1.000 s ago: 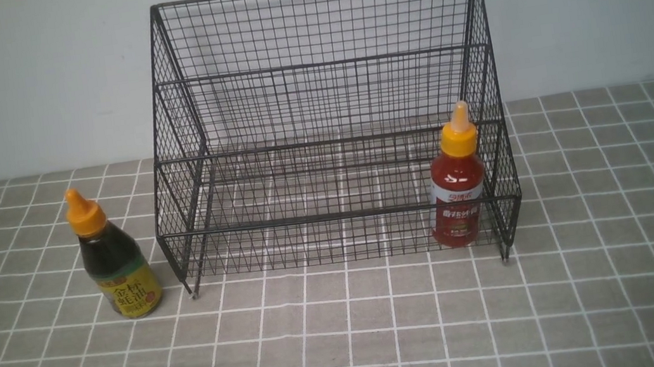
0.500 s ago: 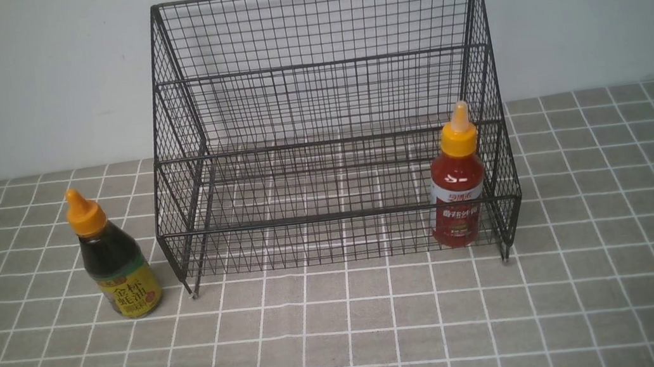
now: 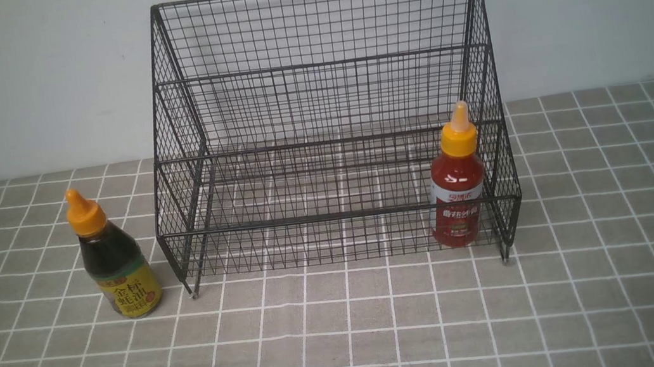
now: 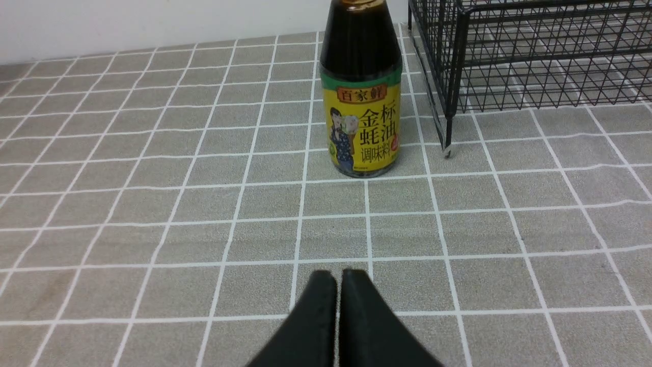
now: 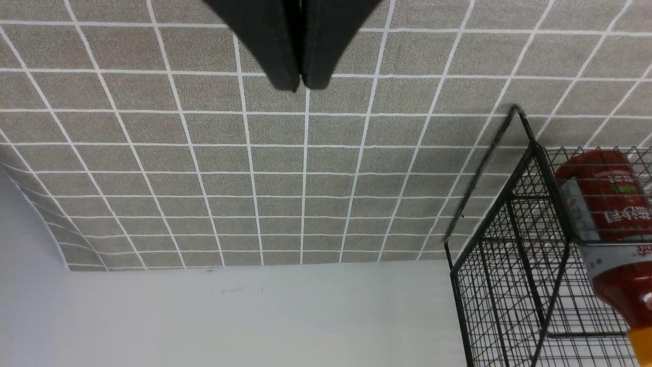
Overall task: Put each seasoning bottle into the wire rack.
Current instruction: Use the left arm to grab the condiment bottle closest to it
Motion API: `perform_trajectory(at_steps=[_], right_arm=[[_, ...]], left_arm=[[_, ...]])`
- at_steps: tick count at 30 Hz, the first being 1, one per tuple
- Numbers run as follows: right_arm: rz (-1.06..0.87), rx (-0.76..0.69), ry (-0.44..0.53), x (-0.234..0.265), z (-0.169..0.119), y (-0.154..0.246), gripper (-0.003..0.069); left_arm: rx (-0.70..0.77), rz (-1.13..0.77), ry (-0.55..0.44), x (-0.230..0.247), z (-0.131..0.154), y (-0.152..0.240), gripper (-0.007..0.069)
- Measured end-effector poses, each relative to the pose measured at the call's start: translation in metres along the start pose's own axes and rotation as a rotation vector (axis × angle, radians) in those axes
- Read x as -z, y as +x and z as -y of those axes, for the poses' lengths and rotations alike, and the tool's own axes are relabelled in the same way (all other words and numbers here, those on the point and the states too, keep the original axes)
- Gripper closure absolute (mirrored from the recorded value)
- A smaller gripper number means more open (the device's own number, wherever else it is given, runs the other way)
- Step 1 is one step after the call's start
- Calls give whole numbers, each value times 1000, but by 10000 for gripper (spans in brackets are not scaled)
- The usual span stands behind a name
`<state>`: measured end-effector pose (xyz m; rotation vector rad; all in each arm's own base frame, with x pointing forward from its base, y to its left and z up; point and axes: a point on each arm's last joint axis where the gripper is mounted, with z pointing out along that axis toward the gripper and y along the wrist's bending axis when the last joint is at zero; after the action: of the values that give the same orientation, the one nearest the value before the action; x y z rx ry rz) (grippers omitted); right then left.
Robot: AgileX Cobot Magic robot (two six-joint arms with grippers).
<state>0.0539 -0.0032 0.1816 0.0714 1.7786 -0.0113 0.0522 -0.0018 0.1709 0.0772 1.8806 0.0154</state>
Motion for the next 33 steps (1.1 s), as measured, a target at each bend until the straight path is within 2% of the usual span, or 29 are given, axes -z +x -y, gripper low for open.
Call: perform_trajectory(at_steps=[7,16,22,25,27,30,32,33], right_arm=[[0,0,0,0,0,0,672],[0,0,0,0,0,0,672],[1,0,0,0,0,0,672],[1,0,0,0,0,0,672],[1,-1,0,0,0,0,672],[1,-1,0,0,0,0,672],[1,-2,0,0,0,0,672],[1,-3,0,0,0,0,672]], left_arm=[[3,12,0,0,0,-1,632],[104,113,28,0,2,-10,632],[303,240,59,2,2,-21,632],[493,427,58,8,-4,-36,632],[556,506,48,11,-8,-43,632],[577,503,68,15,-7,-50,632],[561,446,96,18,-4,-61,632],[530,336,111,14,0,-68,632]])
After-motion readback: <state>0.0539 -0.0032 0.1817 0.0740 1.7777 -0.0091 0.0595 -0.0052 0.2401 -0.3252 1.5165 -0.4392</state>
